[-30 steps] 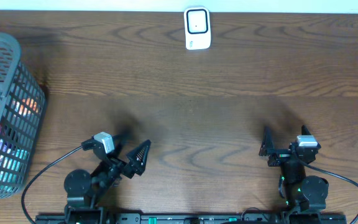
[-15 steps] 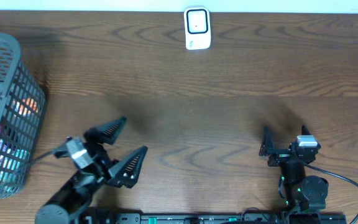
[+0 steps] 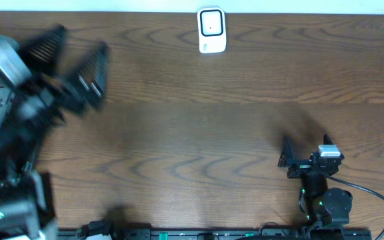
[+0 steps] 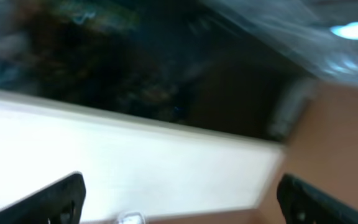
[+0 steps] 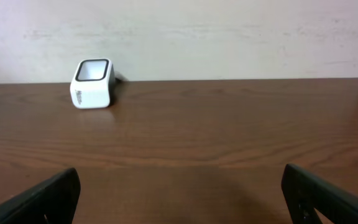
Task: Scan the item barcode
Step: 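Swing the left gripper over the grey basket and reach inside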
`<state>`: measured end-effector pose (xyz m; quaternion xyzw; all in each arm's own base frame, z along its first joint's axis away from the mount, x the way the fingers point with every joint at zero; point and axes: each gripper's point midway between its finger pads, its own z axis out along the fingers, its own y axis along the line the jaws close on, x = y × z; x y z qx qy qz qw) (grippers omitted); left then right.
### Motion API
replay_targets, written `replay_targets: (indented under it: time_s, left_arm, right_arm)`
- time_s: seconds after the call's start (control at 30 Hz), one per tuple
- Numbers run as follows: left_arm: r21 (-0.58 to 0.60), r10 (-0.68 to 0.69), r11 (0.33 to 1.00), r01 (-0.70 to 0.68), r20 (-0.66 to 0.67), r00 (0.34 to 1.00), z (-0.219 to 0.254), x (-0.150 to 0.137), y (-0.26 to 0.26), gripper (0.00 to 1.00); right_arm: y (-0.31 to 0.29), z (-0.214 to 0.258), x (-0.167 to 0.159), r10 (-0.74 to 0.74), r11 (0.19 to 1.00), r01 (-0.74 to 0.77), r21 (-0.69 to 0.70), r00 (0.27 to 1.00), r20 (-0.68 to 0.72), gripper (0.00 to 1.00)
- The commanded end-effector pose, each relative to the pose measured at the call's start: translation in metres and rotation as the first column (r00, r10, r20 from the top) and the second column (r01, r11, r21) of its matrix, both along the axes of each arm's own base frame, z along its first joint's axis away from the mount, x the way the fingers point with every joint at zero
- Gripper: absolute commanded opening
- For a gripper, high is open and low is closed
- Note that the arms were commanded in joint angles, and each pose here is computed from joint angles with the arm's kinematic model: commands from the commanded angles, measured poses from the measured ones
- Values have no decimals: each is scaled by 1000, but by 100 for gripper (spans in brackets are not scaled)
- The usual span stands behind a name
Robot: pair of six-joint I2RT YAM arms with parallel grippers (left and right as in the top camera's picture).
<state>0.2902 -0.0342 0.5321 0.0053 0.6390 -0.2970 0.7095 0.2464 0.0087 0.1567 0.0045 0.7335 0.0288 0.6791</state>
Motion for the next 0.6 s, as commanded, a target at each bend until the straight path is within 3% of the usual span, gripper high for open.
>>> replay_targets:
  time_s: [0.0,0.07,0.1,0.17,0.23,0.37,0.47,0.57]
  left_arm:
    - [96,310,947,-307,-13,951,27,21,73,98]
    - [102,544,839,-534,-143,827,20,23,141,98]
    - [112,599,801,-589,-178,781,16,21,159,98]
    - [162,730,675,-720,-292,618,-4,10,213,98]
    - [218,796,551,-806,-427,429,-40,-10,259,98]
    - [316,788,399,-861,-598,145,-105,-45,319,98]
    - [327,738,393,-860,-670,83,-136,-50,338,98]
    - [293,680,451,-843,-724,112,-156,-37,343,98]
  right_arm:
    - [1,-1,0,3,1000,-3,10,1000,-2,99]
    - [1,-1,0,2,1000,-2,10,1000,-2,99]
    - [1,-1,0,3,1000,-3,10,1000,-2,99]
    - [1,-1,0,3,1000,-3,10,1000,-2,99]
    - [1,-1,0,3,1000,-3,10,1000,-2,99]
    - [1,-1,0,3,1000,-3,10,1000,-2,99]
    - [1,-1,0,3,1000,-3,10,1000,-2,99]
    - [1,-1,0,3,1000,-3,10,1000,-2,99]
